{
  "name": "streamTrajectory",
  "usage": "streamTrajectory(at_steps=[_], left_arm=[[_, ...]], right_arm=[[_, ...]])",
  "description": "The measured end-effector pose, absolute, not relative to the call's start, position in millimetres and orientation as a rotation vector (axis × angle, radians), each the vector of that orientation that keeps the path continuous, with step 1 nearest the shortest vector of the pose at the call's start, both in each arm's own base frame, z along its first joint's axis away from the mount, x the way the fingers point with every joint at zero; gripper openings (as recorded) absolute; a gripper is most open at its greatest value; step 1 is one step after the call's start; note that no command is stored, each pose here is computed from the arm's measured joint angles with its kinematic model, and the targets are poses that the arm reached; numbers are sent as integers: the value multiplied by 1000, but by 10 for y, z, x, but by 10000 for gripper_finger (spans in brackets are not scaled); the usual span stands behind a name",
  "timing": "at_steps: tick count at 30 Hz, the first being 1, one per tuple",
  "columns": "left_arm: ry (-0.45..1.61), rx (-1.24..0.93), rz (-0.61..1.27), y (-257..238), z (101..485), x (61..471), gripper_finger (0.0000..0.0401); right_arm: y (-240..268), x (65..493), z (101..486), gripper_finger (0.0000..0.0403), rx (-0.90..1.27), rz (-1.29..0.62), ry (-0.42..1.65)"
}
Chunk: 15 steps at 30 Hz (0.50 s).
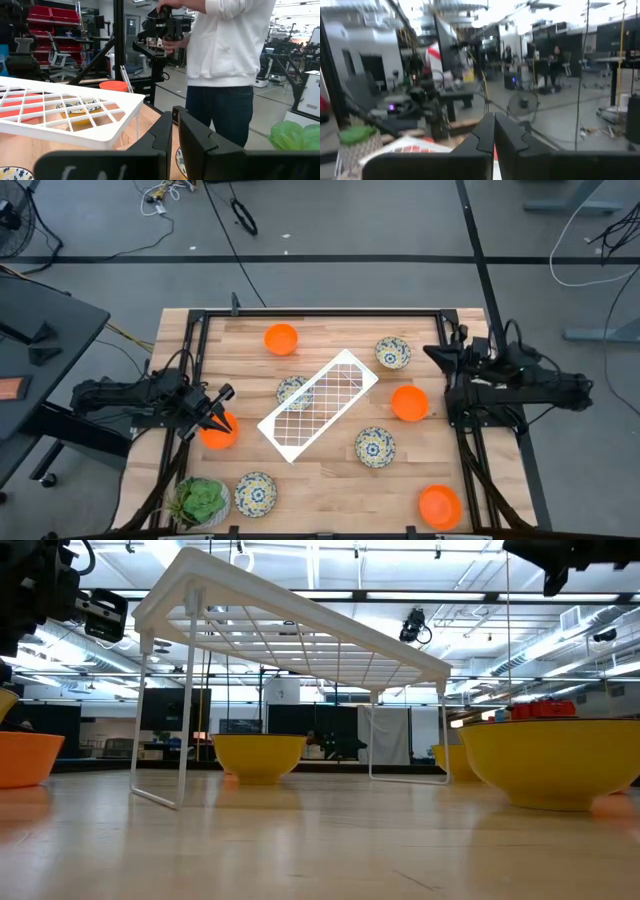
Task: Pick & Place Mini bowls
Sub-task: Put the yellow patterned bowl on the shelf
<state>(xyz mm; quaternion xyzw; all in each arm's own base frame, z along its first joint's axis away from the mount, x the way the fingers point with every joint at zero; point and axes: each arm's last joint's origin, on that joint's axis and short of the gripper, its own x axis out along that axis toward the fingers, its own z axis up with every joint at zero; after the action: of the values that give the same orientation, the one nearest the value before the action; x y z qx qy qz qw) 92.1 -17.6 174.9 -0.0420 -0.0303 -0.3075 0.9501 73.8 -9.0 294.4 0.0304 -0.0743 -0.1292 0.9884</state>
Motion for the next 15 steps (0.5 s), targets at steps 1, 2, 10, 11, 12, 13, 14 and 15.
streamTrajectory(at_steps=[1, 2, 10, 11, 12, 13, 14, 15], left_arm=[[-62, -85, -625, -176, 1749, 921, 37], [-62, -85, -626, -176, 1749, 921, 37], [-62, -86, -625, -176, 1749, 921, 37], [-62, -85, -625, -176, 1749, 921, 37], [-62, -85, -625, -176, 1749, 921, 37], [-62, -85, -625, -176, 1749, 921, 37], [-62, -85, -626, -176, 1749, 921, 37], [-62, -85, -626, -176, 1749, 921, 37]], right_arm=[[-90, 732, 2992, 15, 53, -261, -126], [-92, 735, 3038, 15, 40, -266, -103], [-129, 868, 3312, 15, -41, -305, 79], [-139, 890, 3341, 15, -47, -314, 99], [-149, 914, 3363, 15, -52, -322, 122], [-162, 936, 3386, 15, -54, -333, 140], [-175, 954, 3414, 15, -55, -343, 153], [-187, 970, 3440, 15, -54, -348, 166]])
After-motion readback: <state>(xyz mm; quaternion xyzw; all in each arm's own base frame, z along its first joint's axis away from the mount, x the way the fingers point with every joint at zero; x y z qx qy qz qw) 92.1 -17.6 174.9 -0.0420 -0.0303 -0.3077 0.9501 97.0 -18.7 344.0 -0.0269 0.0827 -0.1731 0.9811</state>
